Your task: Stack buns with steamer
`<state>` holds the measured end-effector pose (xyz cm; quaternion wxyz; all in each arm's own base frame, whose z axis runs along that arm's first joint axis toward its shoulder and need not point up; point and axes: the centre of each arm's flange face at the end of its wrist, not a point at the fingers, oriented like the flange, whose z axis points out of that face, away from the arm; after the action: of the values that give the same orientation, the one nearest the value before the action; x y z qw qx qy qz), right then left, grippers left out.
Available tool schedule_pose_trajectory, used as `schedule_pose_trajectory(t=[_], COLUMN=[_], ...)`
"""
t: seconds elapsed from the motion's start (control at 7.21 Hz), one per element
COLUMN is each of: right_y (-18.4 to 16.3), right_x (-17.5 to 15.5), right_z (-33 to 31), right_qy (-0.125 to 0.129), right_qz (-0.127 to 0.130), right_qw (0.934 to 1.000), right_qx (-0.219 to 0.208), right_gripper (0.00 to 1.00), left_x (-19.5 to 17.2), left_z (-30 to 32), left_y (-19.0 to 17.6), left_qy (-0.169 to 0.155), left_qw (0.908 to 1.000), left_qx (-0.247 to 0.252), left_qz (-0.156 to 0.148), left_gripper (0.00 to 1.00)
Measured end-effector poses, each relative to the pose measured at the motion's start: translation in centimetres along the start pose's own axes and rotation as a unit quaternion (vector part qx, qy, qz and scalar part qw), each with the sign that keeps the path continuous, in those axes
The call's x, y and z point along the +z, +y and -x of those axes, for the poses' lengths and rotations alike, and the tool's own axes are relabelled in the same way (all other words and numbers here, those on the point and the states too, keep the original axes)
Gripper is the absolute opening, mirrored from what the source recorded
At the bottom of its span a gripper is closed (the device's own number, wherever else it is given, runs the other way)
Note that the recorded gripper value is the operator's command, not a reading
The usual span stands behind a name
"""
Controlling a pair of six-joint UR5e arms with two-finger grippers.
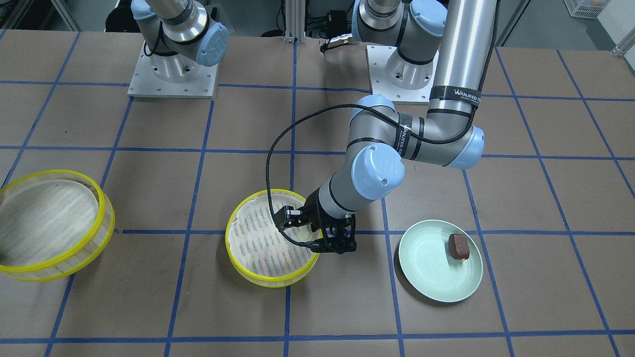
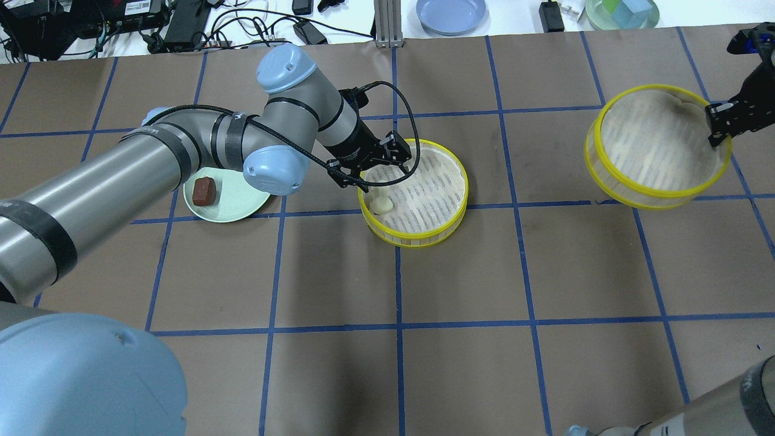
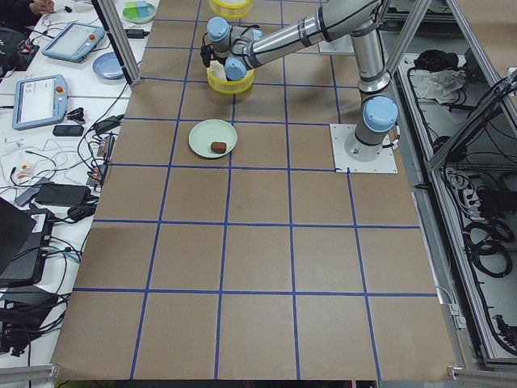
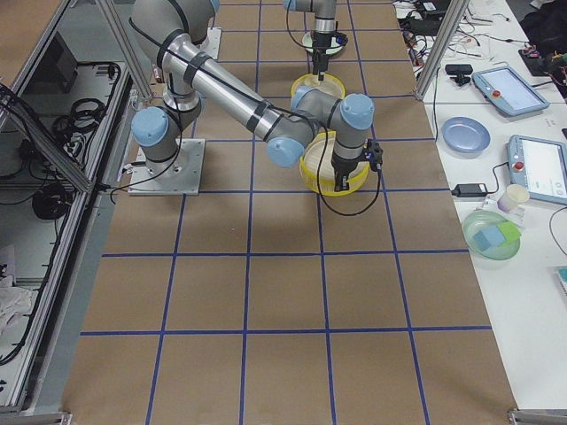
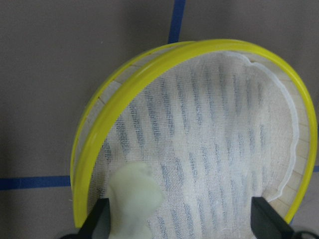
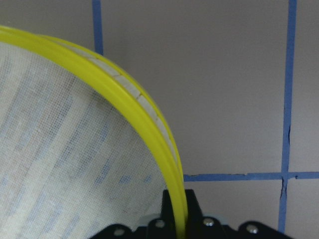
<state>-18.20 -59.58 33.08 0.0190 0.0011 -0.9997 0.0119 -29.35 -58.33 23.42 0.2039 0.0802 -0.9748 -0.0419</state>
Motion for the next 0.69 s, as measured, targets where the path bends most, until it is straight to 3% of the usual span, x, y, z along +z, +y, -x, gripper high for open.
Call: schedule_pose_trajectory(t=[0.28,0.69], right_y=[-0.3,-0.5], right_x=[-1.4,-2.8], right_z=[2.6,11.7], right_qy=[0.004,-0.018], right_qz=[-0.009,-0.022], right_qw=[0.9999,0.9982], right_qx=[0.013,0.052], right_gripper=[0.00,0.00], left_x=[-1.8,-9.1], left_z=[-0.4,2.0], left_y=[-0.3,-2.1], left_qy=[-0.003,-0.092], left_qw=[0.9999,0.9918], left_qx=[0.000,0.038], left_qz=[-0.016,-0.080], left_gripper=[1.00,1.00])
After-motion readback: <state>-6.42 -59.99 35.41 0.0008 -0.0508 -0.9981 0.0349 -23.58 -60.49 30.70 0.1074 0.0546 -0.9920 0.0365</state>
